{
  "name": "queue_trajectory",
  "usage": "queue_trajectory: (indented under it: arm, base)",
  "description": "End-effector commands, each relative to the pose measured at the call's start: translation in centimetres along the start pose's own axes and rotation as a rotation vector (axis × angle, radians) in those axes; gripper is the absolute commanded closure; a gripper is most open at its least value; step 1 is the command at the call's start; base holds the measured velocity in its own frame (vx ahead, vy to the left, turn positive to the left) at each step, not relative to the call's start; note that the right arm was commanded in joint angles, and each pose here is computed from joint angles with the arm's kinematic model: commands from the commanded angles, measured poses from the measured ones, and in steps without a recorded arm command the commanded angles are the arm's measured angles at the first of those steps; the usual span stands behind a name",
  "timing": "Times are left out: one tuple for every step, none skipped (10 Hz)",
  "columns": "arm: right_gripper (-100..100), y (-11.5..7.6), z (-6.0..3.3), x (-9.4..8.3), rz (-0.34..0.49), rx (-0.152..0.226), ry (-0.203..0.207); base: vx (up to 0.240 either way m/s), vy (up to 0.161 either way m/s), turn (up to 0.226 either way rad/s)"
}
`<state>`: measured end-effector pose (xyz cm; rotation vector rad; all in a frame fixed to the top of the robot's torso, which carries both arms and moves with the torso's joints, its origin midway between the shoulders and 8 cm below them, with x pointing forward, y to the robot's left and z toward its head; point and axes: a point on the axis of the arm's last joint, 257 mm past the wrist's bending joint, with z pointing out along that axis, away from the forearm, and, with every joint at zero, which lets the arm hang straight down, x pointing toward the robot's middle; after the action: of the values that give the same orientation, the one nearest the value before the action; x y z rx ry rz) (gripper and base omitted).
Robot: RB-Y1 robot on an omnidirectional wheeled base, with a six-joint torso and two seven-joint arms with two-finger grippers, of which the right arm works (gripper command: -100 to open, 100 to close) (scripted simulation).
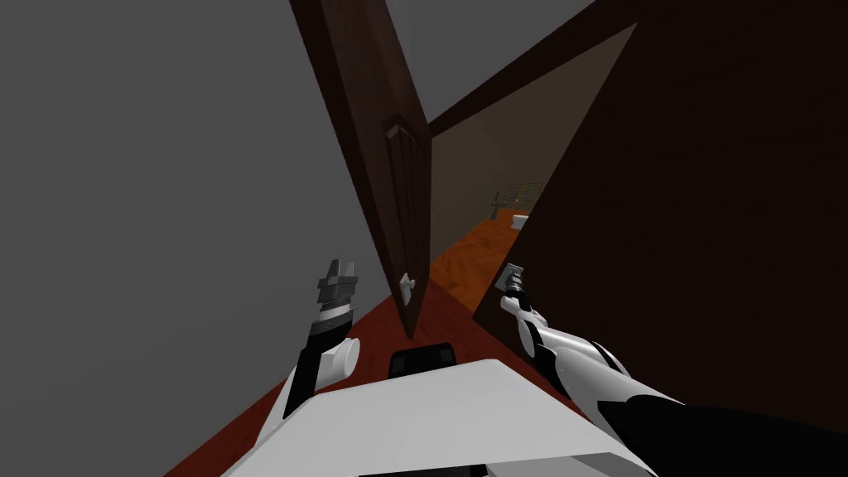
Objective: Pull the door open
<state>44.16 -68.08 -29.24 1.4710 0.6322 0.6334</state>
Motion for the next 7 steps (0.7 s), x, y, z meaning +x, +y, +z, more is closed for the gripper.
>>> queue_trajectory:
  arm:
    - [100,-0.4,-0.29,0.9,0.001,0.006,0.022]
    - [100,-0.4,-0.28,2.0,0.001,0.006,0.044]
    - [100,-0.4,-0.29,2.7,0.001,0.005,0.057]
    - [100,-0.4,-0.30,3.4,0.001,0.005,0.072]
    - [100,-0.5,-0.35,3.1,0.000,0.007,0.064]
    - [100,-0.9,-0.58,4.1,0.000,0.014,0.084]
    - [100,-0.9,-0.58,4.7,0.000,0.014,0.096]
  base:
    - [-0.219,0.064,0.033]
    - [-0.253,0.042,0.034]
    - [-0.244,0.062,0.049]
    - [-0.224,0.066,0.028]
    - [-0.100,0.034,0.020]
    - [-0.167,0.015,0.039]
    - [-0.230,0.007,0.057]
